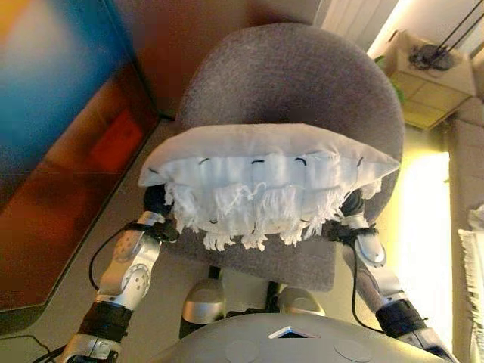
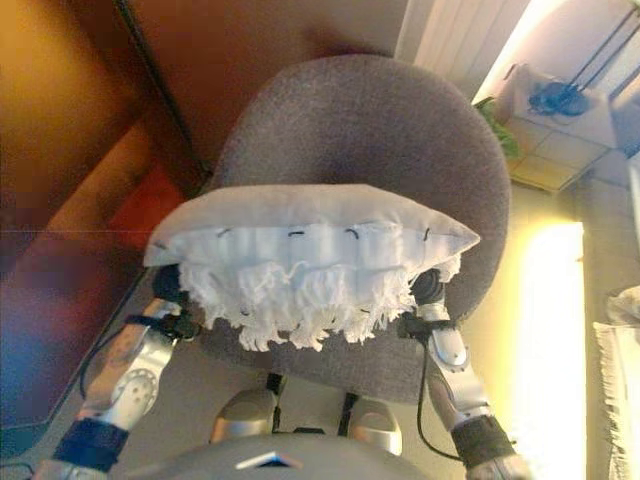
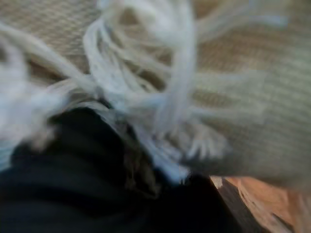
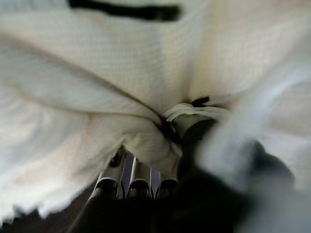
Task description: Pick up the cushion and take it to the sofa
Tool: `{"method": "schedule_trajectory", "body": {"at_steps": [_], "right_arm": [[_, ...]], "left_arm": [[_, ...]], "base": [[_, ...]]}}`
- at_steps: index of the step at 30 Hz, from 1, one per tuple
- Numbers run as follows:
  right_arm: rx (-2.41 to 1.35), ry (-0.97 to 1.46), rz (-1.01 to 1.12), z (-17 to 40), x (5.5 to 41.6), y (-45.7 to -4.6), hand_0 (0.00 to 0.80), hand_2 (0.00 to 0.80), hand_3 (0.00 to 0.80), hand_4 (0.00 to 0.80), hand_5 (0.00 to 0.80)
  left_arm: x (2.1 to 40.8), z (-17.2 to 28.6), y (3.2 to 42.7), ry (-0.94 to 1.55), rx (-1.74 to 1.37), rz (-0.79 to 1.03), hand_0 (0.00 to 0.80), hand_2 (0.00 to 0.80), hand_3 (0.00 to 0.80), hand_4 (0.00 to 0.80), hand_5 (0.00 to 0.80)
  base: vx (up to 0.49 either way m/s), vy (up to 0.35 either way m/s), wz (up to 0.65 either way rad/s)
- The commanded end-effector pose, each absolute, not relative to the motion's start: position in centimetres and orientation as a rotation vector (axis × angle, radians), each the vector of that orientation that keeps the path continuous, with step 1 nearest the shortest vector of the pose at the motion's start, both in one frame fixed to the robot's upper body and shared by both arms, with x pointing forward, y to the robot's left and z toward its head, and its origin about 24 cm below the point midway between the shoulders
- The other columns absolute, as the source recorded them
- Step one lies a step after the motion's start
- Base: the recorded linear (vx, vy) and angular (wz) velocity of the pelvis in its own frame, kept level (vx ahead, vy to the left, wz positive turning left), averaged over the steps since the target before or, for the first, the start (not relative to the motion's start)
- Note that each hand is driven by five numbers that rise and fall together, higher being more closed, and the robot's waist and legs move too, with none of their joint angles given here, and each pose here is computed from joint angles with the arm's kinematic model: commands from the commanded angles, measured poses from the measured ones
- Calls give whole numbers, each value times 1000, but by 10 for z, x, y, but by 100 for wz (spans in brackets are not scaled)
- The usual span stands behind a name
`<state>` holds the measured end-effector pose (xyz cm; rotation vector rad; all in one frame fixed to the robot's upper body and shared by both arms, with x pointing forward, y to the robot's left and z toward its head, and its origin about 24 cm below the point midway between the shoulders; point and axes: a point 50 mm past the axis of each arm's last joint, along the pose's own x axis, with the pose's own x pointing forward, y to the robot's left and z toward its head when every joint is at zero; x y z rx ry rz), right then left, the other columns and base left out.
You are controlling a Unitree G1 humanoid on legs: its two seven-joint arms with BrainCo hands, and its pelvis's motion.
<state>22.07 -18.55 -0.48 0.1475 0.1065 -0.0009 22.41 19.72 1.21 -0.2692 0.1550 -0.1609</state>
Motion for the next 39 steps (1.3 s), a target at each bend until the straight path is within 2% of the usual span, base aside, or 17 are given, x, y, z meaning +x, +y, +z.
{"method": "schedule_trajectory", "body": {"at_steps": [1, 7, 10, 16, 22, 23, 24, 25, 26, 27, 33, 36, 39], "right_arm": [[264, -68, 140, 34, 260, -140, 800, 800, 800, 800, 800], [234, -93, 192, 83, 344, -120, 800, 800, 800, 800, 800], [229, -86, 177, 101, 366, -120, 800, 800, 800, 800, 800], [286, -14, 72, 119, 393, -126, 800, 800, 800, 800, 800], [219, 29, 109, 138, 406, -110, 800, 800, 800, 800, 800], [196, 36, 112, 141, 408, -109, 800, 800, 800, 800, 800], [170, 39, 112, 144, 411, -109, 800, 800, 800, 800, 800], [138, 38, 106, 149, 413, -111, 800, 800, 800, 800, 800], [109, 27, 88, 156, 416, -113, 427, 427, 427, 427, 427], [94, 7, 80, 163, 418, -116, 0, 0, 0, 0, 0], [94, -113, -32, 192, 421, -141, 0, 0, 0, 0, 0], [98, -158, -129, 196, 417, -174, 0, 0, 0, 0, 0], [104, -190, -216, 195, 412, -200, 0, 0, 0, 0, 0]], "left_arm": [[271, 49, 137, -9, -228, -347, 800, 800, 800, 800, 800], [332, 92, 98, -153, -210, -312, 800, 800, 800, 800, 800], [349, 106, 84, -161, -221, -284, 800, 800, 800, 800, 800], [371, 117, 64, -111, -145, -255, 800, 800, 800, 800, 800], [396, 148, 70, -139, -87, -149, 800, 800, 800, 800, 800], [399, 150, 71, -121, -82, -136, 700, 700, 700, 700, 700], [402, 152, 73, -96, -78, -124, 430, 430, 430, 430, 430], [406, 153, 75, -64, -80, -113, 0, 0, 0, 0, 0], [409, 153, 78, -39, -96, -99, 0, 0, 0, 0, 0], [411, 155, 83, -41, -112, -77, 0, 0, 0, 0, 0], [416, 157, 115, -38, -127, 33, 0, 0, 0, 0, 0], [415, 152, 155, -21, -228, 179, 0, 0, 0, 0, 0], [411, 143, 186, -9, -196, 269, 0, 0, 0, 0, 0]], "base": [[-127, -78, 18], [-245, -24, 2], [-109, 1, -11], [-46, 6, 0], [-15, 70, -3], [2, 92, -6], [3, 92, -1], [6, 98, -4], [13, 108, -13], [31, 103, -20], [34, 51, -6], [18, 35, -7], [0, 10, -5]]}}
